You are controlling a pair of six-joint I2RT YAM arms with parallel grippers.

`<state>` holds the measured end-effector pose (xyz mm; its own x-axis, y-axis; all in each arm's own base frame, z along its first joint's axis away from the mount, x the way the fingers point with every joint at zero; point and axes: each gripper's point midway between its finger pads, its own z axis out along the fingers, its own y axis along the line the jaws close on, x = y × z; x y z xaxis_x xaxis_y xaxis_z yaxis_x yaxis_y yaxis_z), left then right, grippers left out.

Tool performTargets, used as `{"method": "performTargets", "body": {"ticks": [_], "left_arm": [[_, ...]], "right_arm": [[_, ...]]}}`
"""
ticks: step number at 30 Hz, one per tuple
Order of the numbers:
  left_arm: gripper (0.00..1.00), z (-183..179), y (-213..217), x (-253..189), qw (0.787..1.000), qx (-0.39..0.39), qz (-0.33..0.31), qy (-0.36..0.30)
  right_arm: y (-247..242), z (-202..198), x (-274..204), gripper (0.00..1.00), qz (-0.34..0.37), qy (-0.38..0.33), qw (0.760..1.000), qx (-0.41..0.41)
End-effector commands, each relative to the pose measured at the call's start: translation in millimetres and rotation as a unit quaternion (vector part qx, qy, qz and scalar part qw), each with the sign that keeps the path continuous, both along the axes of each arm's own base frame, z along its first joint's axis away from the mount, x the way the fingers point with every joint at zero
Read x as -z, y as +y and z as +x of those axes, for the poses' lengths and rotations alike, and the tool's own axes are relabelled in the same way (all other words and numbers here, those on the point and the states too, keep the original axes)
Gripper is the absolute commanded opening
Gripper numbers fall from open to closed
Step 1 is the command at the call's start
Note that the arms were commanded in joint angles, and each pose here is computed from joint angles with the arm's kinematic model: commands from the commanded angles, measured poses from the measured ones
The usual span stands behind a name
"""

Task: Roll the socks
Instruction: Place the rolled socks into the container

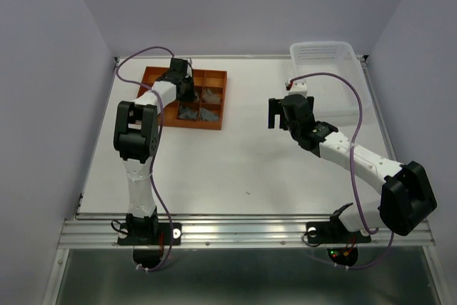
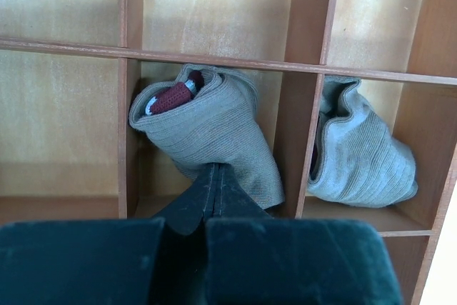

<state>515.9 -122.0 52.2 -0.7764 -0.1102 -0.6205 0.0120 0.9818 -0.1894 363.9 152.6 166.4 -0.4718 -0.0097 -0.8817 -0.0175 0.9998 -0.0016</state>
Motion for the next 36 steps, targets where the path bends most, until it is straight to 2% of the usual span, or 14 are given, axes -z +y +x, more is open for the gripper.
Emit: {"method": "performTargets", "body": {"ticks": [1, 6, 9, 13, 14, 17, 18, 21, 24, 25, 26, 27, 31, 36], "left_arm": [[0.0, 12.7, -3.4, -17.9, 1.0, 0.005, -0.001, -0.022], [0.0, 14.0, -4.1, -53.7, 0.999, 0.009, -0.004, -0.052], [0.0, 12.3, -3.2, -99.0, 0.996, 0.007, -0.009, -0.092], [0.02, -7.9, 8.8, -162.9, 0.988, -0.03, -0.011, -0.149], [0.09, -21.1, 13.2, -197.2, 0.982, -0.044, -0.02, -0.182], [0.6, -62.3, 27.5, -208.0, 0.976, -0.092, -0.04, -0.192], [0.65, -68.1, 31.0, -226.5, 0.97, -0.109, -0.052, -0.211], [0.73, -113.9, 57.3, -202.1, 0.963, -0.201, -0.055, -0.171], [0.75, -148.8, 69.1, -206.2, 0.945, -0.257, -0.09, -0.18], [0.75, -160.8, 73.5, -189.4, 0.945, -0.268, -0.086, -0.168], [0.79, -172.7, 76.2, -200.7, 0.938, -0.272, -0.103, -0.187], [0.81, -181.5, 78.0, -187.3, 0.939, -0.273, -0.101, -0.182], [0.84, -207.1, 86.3, -179.5, 0.935, -0.282, -0.104, -0.186], [0.84, -211.2, 86.5, -181.5, 0.932, -0.286, -0.115, -0.193]], "right_arm": [[-6.1, 6.2, -3.1, 1.0, -0.001, -0.017, 1.0, 0.017], [-6.0, 6.1, -6.6, 1.0, 0.003, -0.021, 1.0, 0.018], [-7.3, 5.8, -13.9, 1.0, 0.016, -0.03, 0.999, 0.027], [-26.4, 3.1, -29.7, 1.0, 0.038, -0.062, 0.993, 0.092], [-30.6, 1.7, -31.7, 1.0, 0.045, -0.068, 0.991, 0.107], [-46.2, -6.1, -38.6, 1.0, 0.057, -0.088, 0.984, 0.145], [-49.4, -8.7, -38.6, 1.0, 0.06, -0.091, 0.982, 0.152], [-54.6, -16.8, -38.4, 1.0, 0.074, -0.096, 0.98, 0.159], [-54.8, -23.1, -33.6, 1.0, 0.074, -0.09, 0.982, 0.147], [-54.3, -24.4, -34.2, 1.0, 0.077, -0.09, 0.982, 0.144], [-54.7, -26.4, -34.9, 1.0, 0.077, -0.09, 0.983, 0.14], [-54.5, -28.1, -32.2, 1.0, 0.077, -0.088, 0.984, 0.137], [-59.3, -35.2, -24.9, 1.0, 0.085, -0.083, 0.982, 0.147], [-61.8, -38.1, -21.4, 1.0, 0.079, -0.079, 0.983, 0.148]]}}
